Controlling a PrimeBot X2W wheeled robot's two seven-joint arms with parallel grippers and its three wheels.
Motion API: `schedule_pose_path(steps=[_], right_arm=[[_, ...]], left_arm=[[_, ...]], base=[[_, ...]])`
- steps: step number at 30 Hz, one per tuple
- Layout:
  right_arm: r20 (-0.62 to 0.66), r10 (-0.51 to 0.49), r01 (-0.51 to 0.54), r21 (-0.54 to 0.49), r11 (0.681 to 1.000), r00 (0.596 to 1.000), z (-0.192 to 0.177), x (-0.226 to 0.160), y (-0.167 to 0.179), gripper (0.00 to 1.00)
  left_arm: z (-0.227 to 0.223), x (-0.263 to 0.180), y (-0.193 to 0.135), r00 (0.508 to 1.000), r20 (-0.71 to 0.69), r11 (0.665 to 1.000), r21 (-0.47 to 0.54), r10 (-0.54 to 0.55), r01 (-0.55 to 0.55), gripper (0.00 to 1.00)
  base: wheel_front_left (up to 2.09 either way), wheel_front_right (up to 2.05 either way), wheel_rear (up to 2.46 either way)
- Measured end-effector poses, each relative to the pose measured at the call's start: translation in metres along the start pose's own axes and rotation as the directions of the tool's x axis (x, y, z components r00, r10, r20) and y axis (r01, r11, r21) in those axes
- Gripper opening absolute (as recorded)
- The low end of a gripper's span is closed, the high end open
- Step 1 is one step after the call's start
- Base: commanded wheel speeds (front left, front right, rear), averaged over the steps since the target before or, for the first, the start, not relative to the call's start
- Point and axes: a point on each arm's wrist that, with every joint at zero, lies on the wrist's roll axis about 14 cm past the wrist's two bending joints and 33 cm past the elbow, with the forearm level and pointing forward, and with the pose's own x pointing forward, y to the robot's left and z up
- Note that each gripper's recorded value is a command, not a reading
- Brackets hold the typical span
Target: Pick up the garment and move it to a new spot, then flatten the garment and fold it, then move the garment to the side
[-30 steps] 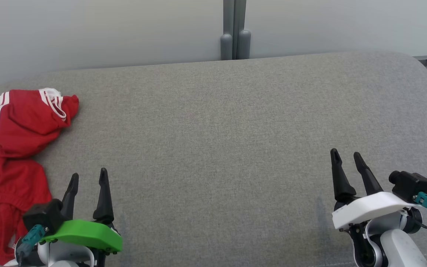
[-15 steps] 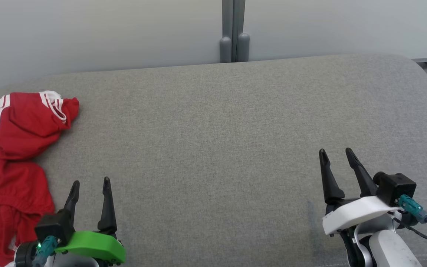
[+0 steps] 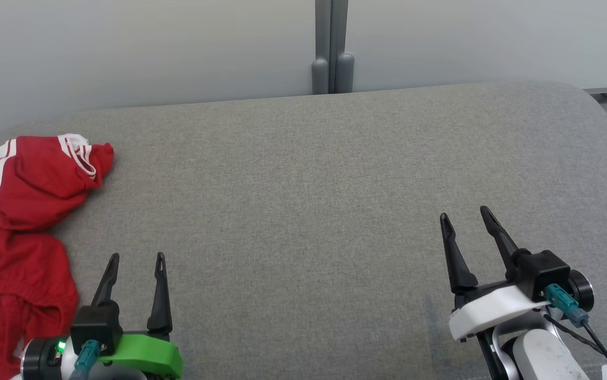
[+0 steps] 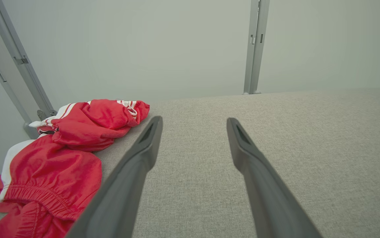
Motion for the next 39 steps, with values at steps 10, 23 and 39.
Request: schedule_pose_path(steps=[10, 23, 39], right_arm=[[0.001, 0.0, 0.0, 0.0, 1.0, 1.0, 0.0, -0.001, 0.0, 1.0], [-0.002, -0.004, 0.004, 0.002, 1.0, 1.0, -0.001, 0.001, -0.002, 1.0], [-0.012, 0.21, -0.21, 0.033, 0.977, 0.978, -0.008, 0.022, 0.059, 1.0]], left_arm=[[-0.002, -0.002, 0.001, 1.0, -0.006, 1.0, 0.0, 0.003, -0.003, 1.0], [-0.003, -0.006, 0.005, 1.0, -0.01, 1.0, 0.0, 0.015, -0.015, 1.0], [0.007, -0.036, 0.059, 0.981, 0.016, 0.981, 0.011, 0.193, -0.193, 1.0]], base=[[0.0, 0.0, 0.0], [0.0, 0.0, 0.0], [0.0, 0.0, 0.0]])
